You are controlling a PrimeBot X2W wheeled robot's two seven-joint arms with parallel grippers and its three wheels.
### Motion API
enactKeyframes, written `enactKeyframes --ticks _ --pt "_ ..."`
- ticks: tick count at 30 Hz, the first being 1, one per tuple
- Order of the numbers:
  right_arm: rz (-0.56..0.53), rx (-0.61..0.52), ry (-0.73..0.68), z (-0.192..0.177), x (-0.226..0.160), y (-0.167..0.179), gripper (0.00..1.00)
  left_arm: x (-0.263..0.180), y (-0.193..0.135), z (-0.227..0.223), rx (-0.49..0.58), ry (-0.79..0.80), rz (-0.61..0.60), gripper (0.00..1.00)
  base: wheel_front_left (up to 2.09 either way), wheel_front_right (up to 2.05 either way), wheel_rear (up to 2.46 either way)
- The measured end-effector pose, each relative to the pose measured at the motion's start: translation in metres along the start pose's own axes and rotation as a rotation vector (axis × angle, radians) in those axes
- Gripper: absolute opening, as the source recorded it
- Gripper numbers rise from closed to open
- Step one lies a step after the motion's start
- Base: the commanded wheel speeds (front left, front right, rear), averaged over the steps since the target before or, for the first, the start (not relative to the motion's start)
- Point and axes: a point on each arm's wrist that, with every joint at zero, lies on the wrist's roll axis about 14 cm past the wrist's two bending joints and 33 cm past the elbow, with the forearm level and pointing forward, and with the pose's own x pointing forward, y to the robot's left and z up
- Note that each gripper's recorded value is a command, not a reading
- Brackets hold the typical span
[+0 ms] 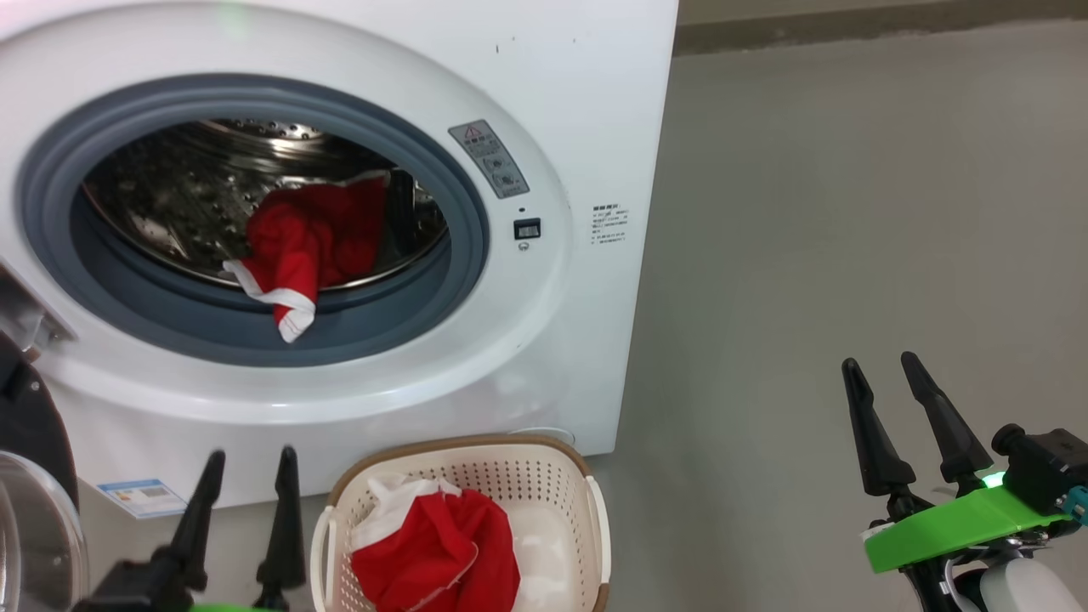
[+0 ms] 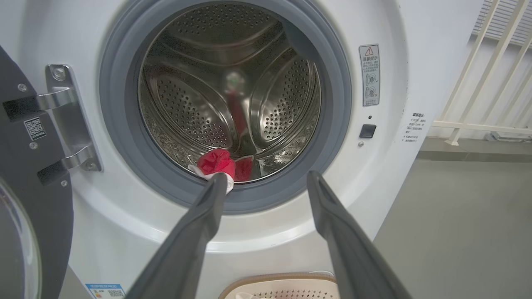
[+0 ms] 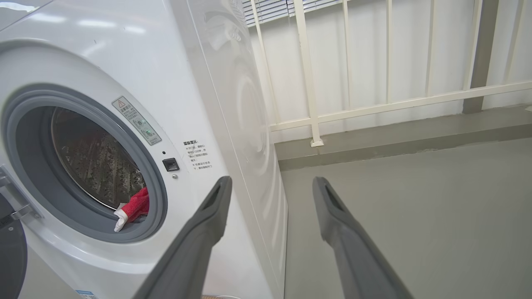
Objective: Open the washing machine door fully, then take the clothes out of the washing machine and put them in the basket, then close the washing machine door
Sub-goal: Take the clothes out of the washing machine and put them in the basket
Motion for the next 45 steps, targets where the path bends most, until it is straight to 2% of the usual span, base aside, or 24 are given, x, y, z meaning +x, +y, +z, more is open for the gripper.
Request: enactKeyframes --ticks 10,16,23,27,35,42,45 --pt "0.020 -0.003 0.042 -0.018 0.007 0.009 1.00 0.041 -0.003 -0.006 0.001 0.010 0.009 1.00 0.00 0.00 0.00" --pt "0.036 -0.019 0.064 -0.031 0.018 0.016 1.00 0.086 -0.002 -0.012 0.014 0.020 0.014 1.00 0.00 0.00 0.00" --pt "0.060 -0.031 0.094 -0.047 0.038 0.020 1.00 0.135 -0.005 -0.039 0.058 0.096 -0.001 1.00 0.00 0.00 0.00" --pt "0.069 -0.029 0.127 -0.062 0.046 0.021 1.00 0.168 0.000 -0.043 0.118 0.109 0.021 1.00 0.00 0.00 0.00" --pt "0.094 -0.028 0.179 -0.090 0.064 0.023 1.00 0.217 0.002 -0.081 0.151 0.214 0.039 1.00 0.00 0.00 0.00" --pt "0.069 -0.036 0.221 -0.109 0.070 0.008 1.00 0.238 0.015 -0.128 0.267 0.387 0.049 1.00 0.00 0.00 0.00" --pt "0.055 -0.037 0.231 -0.114 0.073 -0.001 1.00 0.241 0.028 -0.148 0.362 0.475 0.074 1.00 0.00 0.00 0.00"
